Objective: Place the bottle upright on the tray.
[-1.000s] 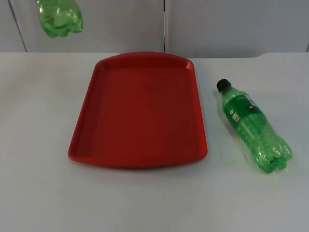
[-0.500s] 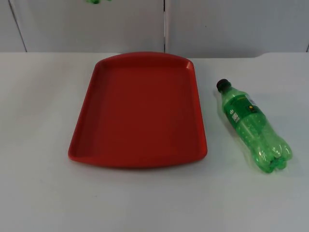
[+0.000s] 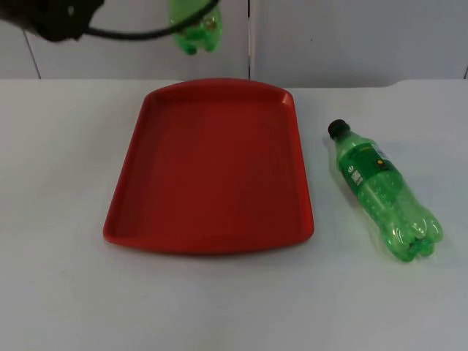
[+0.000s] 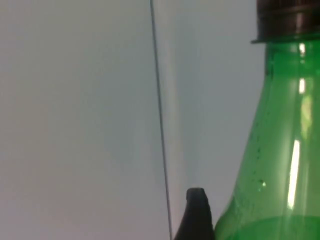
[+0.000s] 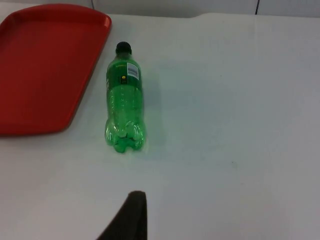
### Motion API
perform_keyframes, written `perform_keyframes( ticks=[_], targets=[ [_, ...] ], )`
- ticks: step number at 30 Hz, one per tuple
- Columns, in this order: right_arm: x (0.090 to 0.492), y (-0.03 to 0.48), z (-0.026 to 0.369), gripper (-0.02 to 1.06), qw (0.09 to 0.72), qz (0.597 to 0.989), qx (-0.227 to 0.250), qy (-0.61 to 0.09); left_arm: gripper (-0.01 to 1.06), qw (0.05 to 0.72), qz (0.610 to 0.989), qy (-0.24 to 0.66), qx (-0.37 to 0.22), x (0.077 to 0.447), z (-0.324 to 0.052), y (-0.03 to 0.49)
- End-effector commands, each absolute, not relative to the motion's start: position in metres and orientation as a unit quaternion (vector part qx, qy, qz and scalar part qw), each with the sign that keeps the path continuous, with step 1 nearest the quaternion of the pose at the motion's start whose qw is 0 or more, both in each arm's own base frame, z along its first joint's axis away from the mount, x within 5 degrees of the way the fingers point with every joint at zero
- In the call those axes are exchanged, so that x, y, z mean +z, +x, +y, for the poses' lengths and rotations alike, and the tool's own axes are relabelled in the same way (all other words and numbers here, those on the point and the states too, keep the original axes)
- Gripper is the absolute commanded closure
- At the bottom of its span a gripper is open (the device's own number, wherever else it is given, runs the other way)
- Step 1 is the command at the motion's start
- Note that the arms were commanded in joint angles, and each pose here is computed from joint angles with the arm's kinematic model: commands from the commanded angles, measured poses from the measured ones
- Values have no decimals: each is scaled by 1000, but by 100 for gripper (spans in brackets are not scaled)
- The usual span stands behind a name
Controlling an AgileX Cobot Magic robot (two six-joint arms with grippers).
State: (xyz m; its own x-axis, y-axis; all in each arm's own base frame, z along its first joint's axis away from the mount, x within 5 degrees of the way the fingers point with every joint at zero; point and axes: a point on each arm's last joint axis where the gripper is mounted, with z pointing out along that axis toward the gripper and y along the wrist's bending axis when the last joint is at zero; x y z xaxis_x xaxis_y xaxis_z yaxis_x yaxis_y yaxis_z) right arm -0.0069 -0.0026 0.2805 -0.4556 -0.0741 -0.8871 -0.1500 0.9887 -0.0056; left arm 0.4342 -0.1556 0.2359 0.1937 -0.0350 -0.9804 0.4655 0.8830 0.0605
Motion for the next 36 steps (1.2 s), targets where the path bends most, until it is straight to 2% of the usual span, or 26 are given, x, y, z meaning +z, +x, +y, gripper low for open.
perform_keyframes(
  ticks=[1,13,24,30,36],
  targets=[
    [280,-7,-2,-1,520,851,37,-65,105,765,593,173,-179,227,-156,437],
    [280,-7,-2,-1,520,851,37,-65,105,763,601,175,-161,160,-134,458],
    [280,-7,-2,-1,520,851,37,-65,105,766,591,190,-167,122,-134,457],
    [280,-7,-2,-1,520,851,37,-65,105,746,614,193,-167,90,-134,456],
    [280,-7,-2,-1,520,851,37,-65,105,741,618,204,-166,82,-135,454]
  ],
)
